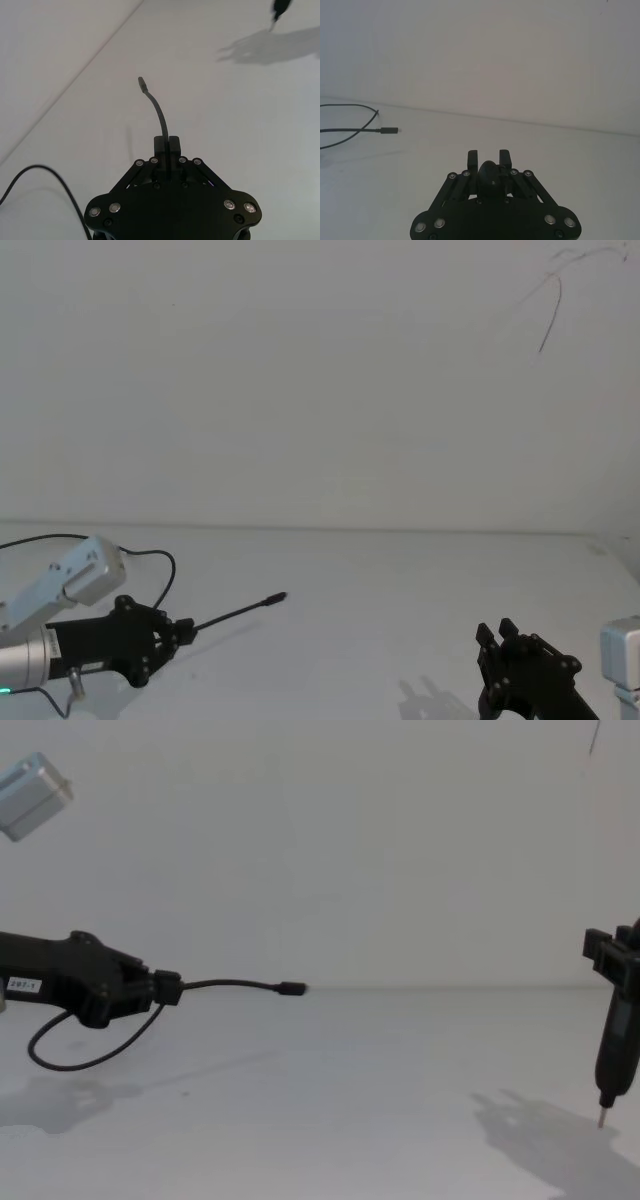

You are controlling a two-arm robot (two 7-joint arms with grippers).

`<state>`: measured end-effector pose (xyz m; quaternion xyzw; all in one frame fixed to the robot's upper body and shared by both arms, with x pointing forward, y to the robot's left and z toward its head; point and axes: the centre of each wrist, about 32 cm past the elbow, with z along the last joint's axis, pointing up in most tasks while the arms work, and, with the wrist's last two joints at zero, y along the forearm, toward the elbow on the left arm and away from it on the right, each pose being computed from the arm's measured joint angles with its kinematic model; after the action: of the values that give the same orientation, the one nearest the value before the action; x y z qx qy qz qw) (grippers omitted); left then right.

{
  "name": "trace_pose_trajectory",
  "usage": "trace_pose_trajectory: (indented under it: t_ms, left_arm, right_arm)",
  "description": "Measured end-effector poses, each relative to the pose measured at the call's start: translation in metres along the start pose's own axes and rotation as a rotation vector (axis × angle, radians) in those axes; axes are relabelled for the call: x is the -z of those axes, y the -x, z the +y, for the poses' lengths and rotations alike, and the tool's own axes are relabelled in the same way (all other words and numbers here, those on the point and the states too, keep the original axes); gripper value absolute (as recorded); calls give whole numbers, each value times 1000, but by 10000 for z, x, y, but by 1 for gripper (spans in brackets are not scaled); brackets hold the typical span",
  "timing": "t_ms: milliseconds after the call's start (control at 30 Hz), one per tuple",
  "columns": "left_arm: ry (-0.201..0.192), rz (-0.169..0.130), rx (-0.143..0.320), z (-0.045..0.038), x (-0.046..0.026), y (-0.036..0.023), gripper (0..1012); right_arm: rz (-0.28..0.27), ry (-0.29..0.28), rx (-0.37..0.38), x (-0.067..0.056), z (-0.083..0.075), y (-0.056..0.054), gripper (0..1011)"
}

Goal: Pick up the data cable with the one hand.

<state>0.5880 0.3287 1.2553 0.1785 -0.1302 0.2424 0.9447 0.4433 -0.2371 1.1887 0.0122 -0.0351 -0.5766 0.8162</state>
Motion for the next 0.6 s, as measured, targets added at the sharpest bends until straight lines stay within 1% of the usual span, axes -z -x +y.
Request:
trace_pose_trajectory:
  t_ms: [33,100,133,233,267,367,467,567,600]
  left_arm:
    - [20,5,18,-5,-2,21,48]
    - [38,8,34,-10,-11,36,48]
    - [56,13,55,-17,-19,56,48]
    - [80,19,82,-27,-27,84,48]
    - [93,23,101,-32,-31,100,48]
    - [115,30,134,-47,-36,129,48]
    - [143,40,191,-77,-40,175,48]
    - [157,45,223,-96,-43,201,48]
    - [166,49,244,-109,-43,220,48]
  right_arm:
    - [0,0,0,0,0,0,251]
    - [0,0,0,0,0,0,251]
    - [0,0,0,0,0,0,251]
    - [0,0,0,0,0,0,251]
    - [0,0,0,0,0,0,251]
    - [0,0,0,0,0,0,251]
    - [0,0,0,0,0,0,251]
    - [0,0,0,0,0,0,251]
    - [0,0,0,0,0,0,251]
